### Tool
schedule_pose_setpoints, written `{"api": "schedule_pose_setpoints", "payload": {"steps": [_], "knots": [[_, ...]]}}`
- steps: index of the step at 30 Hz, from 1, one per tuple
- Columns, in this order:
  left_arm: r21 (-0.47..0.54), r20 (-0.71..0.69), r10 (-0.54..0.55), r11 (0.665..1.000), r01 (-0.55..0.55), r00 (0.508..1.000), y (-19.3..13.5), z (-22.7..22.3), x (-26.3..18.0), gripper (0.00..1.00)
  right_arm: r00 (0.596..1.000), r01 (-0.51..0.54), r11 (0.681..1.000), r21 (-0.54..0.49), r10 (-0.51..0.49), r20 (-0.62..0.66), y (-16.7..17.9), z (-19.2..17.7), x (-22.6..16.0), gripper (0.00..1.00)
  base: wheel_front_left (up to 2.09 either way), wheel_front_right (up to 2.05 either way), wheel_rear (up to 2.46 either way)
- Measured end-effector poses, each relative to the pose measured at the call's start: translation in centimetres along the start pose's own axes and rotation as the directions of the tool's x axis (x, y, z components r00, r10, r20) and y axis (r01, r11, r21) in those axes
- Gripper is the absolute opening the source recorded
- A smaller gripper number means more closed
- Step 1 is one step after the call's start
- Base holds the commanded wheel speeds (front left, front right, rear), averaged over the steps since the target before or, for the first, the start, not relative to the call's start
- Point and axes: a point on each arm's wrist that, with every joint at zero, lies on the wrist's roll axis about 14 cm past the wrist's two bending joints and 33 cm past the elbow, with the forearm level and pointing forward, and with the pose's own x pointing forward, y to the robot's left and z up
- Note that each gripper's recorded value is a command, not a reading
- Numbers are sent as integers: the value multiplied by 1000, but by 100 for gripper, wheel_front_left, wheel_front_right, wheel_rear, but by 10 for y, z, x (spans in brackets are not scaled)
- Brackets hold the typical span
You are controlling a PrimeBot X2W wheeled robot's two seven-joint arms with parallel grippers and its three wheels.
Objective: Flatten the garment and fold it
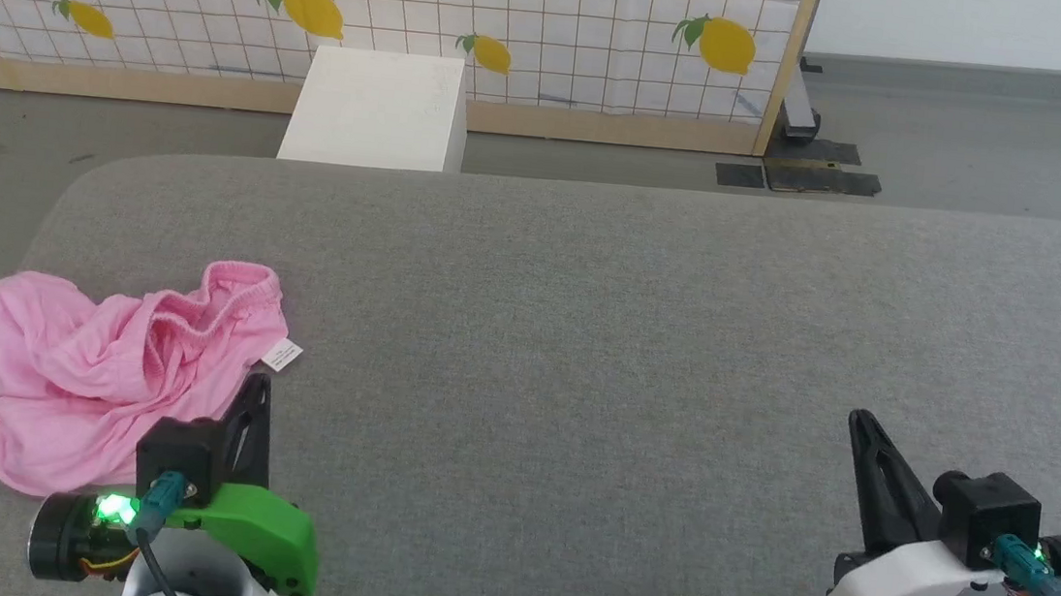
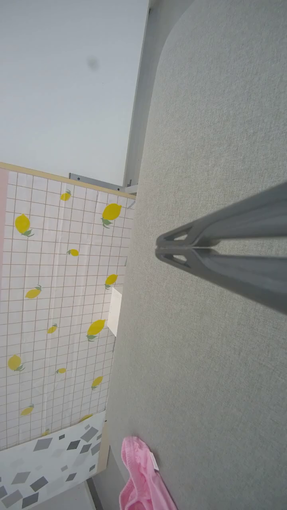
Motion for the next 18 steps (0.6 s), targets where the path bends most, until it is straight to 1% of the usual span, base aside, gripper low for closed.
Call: {"api": "schedule_pose_setpoints", "payload": {"steps": [5,6,7,8,18], "knots": [[0,0,0,1000,0,1000,0,0,0,0,1000,0,1000,0,0,0,0,0,0,0,0,0,0],[-2,0,-1,1000,1,1000,0,0,0,100,1000,0,1000,0,0,-2,0,0,0,100,0,0,0],[-4,0,-1,1000,1,1000,0,0,0,0,1000,0,1000,0,0,-2,0,0,0,0,0,0,0],[-5,0,-2,1000,2,1000,-1,0,0,100,1000,1,1000,0,-1,-2,0,0,0,100,0,0,0],[-18,-7,-19,1000,18,1000,-6,-5,0,100,1000,6,1000,12,-6,0,-2,-2,-1,100,0,0,0]]}}
